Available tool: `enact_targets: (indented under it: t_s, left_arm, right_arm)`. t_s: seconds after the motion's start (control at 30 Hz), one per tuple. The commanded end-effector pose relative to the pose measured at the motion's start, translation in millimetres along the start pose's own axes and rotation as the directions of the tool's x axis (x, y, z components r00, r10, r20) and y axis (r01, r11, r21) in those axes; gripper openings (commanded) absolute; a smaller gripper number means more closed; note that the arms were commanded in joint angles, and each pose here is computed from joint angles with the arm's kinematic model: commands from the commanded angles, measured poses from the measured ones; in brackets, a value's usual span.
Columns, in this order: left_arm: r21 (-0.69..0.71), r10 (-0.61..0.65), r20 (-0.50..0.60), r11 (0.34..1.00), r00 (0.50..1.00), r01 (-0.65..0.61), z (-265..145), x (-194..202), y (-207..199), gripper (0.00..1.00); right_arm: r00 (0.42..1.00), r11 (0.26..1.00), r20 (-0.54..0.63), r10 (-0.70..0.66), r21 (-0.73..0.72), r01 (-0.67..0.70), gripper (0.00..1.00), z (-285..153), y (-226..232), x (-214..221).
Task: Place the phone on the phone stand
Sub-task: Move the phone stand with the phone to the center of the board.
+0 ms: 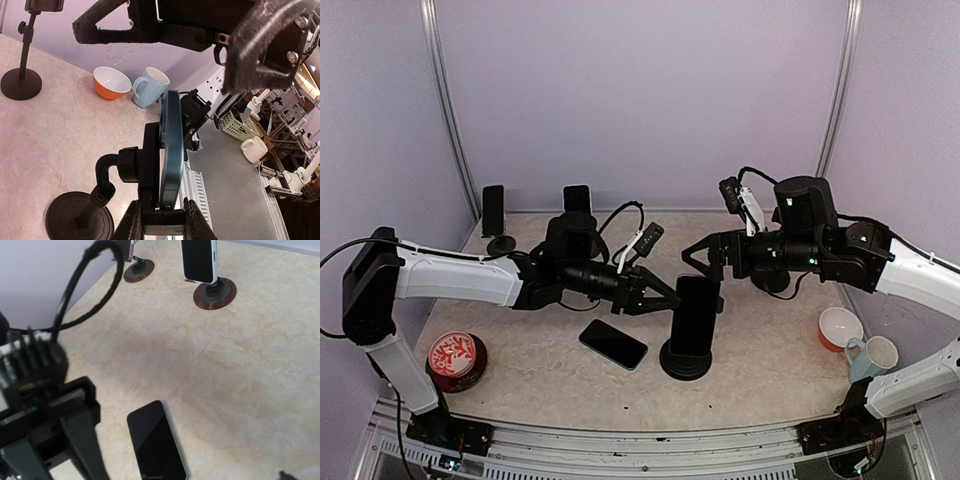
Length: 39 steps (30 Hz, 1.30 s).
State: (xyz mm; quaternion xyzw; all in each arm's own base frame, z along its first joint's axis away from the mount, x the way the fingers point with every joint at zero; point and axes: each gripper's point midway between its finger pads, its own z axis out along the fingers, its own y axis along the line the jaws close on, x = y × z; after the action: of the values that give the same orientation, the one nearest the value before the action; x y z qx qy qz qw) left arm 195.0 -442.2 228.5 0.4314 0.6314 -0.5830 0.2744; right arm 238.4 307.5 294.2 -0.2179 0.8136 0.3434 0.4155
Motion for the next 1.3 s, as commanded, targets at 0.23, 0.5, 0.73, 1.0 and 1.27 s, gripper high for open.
enact_targets:
  t_s: [0.23, 0.5, 0.73, 1.0, 1.27]
  left_arm:
    - [-0.057, 0.155, 0.171, 0.987, 0.973, -0.148, -1.4, -75.9, 15.4, 0.06]
    - [-0.139, 0.187, 0.258, 0.978, 0.948, -0.156, -14.8, -94.7, 37.1, 0.06]
    - [-0.162, 0.163, 0.286, 0.979, 0.944, -0.12, -17.5, -91.6, 53.7, 0.06]
    - [-0.156, 0.131, 0.275, 0.984, 0.952, -0.091, -17.8, -81.2, 65.3, 0.18]
    - [-0.167, 0.117, 0.279, 0.983, 0.953, -0.072, -24.6, -75.4, 67.8, 0.28]
  right_arm:
    - [1.0, 1.0, 0.018, -0.014, 0.005, 0.014, 1.0, -3.2, 2.8, -5.8]
    - [0.999, 0.985, 0.054, 0.0, 0.173, -0.009, 1.0, -4.3, -24.2, -15.7]
    - [1.0, 0.956, 0.025, 0.018, 0.292, -0.025, 1.0, 15.4, -42.2, -19.7]
    - [0.999, 0.962, 0.032, 0.025, 0.273, -0.033, 1.0, 35.6, -36.9, -27.0]
    - [0.999, 0.948, 0.033, 0.039, 0.315, -0.047, 1.0, 45.6, -42.8, -29.1]
